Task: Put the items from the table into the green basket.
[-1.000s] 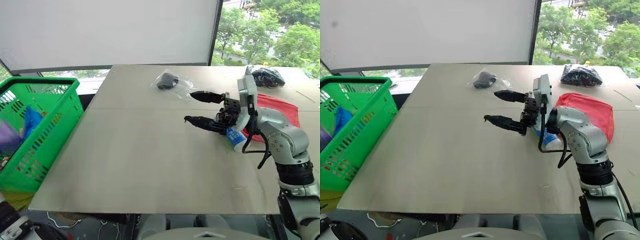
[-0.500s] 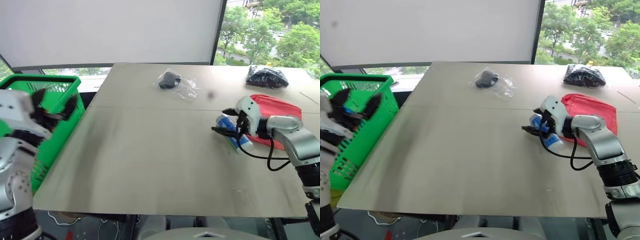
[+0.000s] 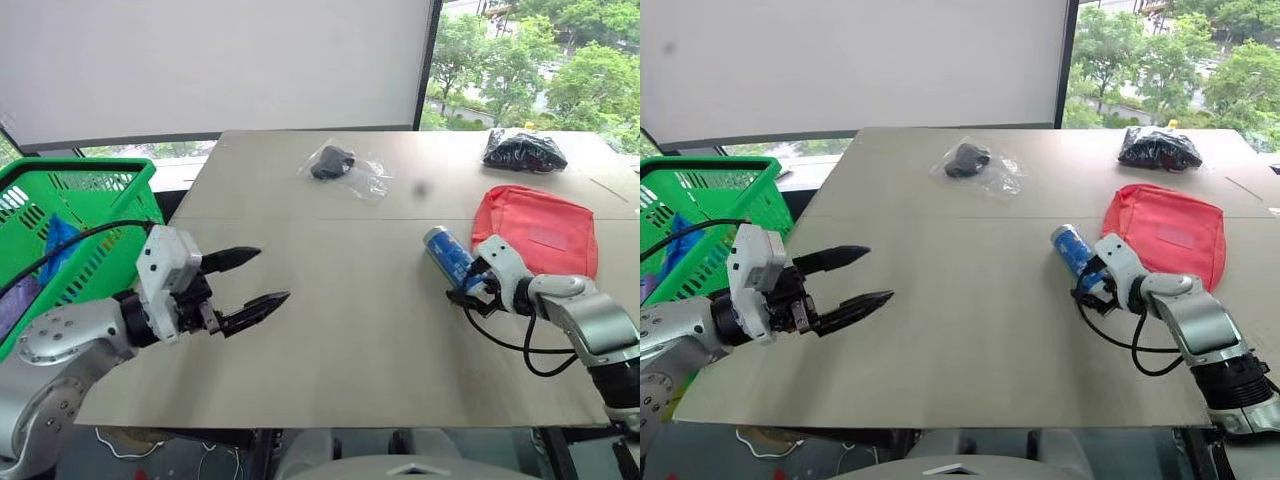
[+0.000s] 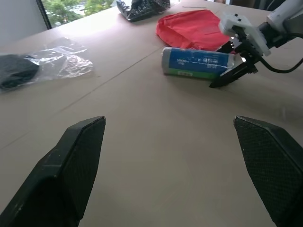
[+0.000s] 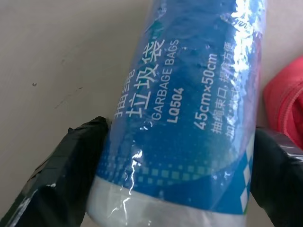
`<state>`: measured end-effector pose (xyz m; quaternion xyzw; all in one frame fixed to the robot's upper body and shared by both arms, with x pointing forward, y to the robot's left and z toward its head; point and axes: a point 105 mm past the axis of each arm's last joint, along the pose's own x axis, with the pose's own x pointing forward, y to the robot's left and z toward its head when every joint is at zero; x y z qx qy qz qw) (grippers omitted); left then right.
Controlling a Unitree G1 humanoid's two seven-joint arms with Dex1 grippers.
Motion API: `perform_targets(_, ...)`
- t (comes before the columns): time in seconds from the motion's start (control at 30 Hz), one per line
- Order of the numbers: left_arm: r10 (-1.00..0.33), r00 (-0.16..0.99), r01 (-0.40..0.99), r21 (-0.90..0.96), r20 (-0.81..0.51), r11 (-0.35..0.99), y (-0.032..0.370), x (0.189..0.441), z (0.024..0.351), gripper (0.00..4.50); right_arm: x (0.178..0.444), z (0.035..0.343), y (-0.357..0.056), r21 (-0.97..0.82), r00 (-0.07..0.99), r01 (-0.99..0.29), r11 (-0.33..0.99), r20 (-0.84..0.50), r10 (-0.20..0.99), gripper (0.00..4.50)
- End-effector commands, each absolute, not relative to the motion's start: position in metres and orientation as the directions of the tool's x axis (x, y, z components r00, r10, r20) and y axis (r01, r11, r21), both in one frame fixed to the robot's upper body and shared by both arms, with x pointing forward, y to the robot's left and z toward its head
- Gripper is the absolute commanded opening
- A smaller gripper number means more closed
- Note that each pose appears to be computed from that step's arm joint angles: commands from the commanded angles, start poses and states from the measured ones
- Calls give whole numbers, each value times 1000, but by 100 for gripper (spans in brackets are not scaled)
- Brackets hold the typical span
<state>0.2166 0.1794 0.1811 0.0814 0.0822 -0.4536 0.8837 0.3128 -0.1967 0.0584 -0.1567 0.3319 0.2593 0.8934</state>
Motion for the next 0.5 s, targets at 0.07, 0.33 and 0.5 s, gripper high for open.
perform_targets(0.07,-812,542,839,84,-215,538,171,213,186,450,326,83,-201,-157,711,-530,833,-617,336,271)
perform_targets(0.33,-807,587,809,2,-63,588,161,219,193,450,331,117,-156,-190,711,-671,716,-436,551,220)
perform_targets(0.5,-686,664,747,-263,296,610,145,237,216,450,306,175,-82,-114,499,-865,488,-95,861,220)
